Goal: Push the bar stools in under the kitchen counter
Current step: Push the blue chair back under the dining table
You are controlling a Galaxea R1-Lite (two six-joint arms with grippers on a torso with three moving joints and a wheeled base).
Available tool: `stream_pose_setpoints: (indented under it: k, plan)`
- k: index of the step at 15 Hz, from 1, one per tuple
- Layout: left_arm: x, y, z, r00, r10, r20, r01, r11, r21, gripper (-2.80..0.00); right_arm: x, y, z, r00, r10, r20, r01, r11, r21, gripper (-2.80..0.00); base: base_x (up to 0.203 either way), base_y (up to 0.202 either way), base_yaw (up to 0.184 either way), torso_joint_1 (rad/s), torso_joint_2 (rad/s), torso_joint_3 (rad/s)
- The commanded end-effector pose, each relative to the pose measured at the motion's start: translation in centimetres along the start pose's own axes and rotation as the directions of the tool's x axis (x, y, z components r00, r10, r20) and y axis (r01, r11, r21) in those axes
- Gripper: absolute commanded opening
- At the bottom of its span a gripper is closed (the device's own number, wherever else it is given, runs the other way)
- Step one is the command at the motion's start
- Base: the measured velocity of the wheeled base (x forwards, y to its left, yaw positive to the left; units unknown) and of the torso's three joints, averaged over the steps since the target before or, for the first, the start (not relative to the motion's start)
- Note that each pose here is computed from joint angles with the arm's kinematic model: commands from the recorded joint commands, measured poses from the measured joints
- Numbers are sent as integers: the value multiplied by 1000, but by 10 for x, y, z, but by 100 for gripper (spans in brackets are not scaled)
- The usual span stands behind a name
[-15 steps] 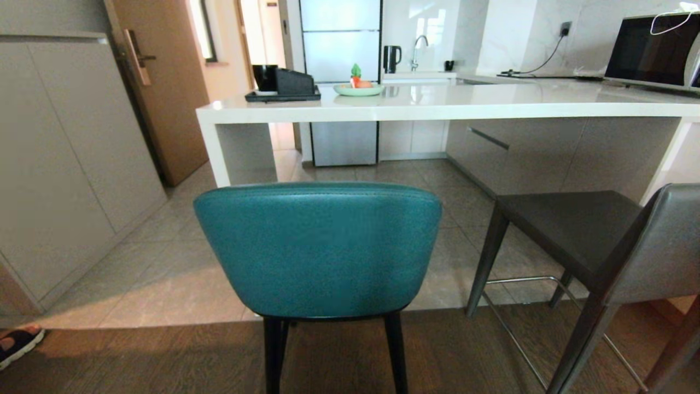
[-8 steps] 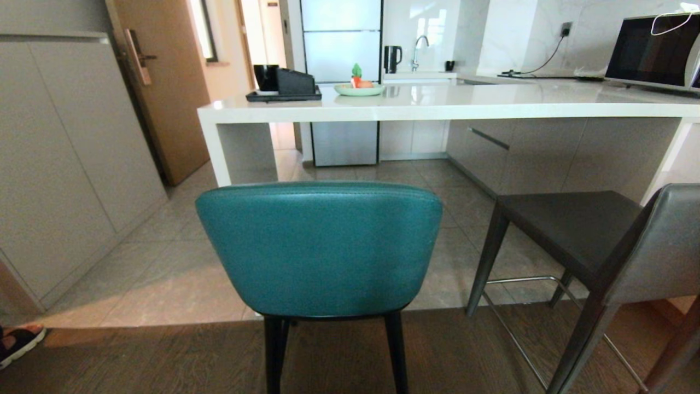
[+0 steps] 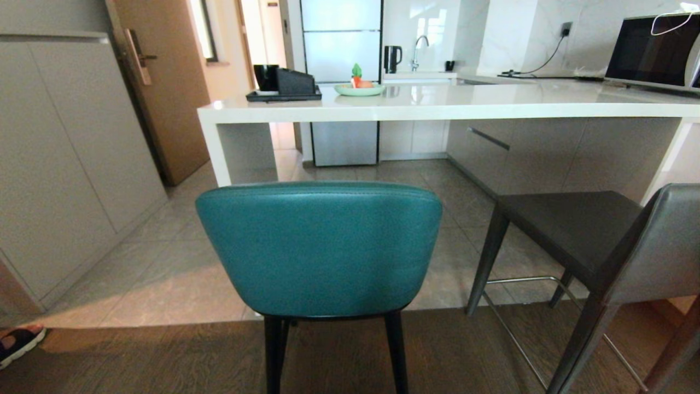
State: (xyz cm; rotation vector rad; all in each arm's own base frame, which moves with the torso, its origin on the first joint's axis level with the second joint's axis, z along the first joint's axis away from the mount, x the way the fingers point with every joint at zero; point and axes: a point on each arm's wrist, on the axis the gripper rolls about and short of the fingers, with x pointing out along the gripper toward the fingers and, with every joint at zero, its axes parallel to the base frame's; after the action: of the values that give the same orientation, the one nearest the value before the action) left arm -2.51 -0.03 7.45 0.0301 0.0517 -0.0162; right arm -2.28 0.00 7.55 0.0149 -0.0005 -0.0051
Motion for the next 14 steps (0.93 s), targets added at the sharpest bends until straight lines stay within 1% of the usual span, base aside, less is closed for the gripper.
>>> stream_pose_setpoints:
  k: [1, 7, 10, 14]
  plan:
    - [0, 0, 0, 1000, -1, -2, 1, 1000, 0, -280, 0, 0, -1, 1000, 0, -6, 0, 1000, 0, -280, 0, 0, 0, 0, 0, 0]
    - [0, 0, 0, 1000, 0, -2, 0, 1000, -1, -280, 0, 0, -1, 1000, -1, -5, 1, 1000, 7, -280, 0, 0, 0, 0, 0, 0]
    - [0, 0, 0, 1000, 18, -1, -18, 1000, -19, -280, 0, 0, -1, 1000, 0, -5, 0, 1000, 7, -280, 0, 0, 0, 0, 0, 0]
    - [0, 0, 0, 1000, 18, -1, -18, 1000, -19, -280, 0, 0, -1, 1000, 0, -5, 0, 1000, 7, -280, 0, 0, 0, 0, 0, 0]
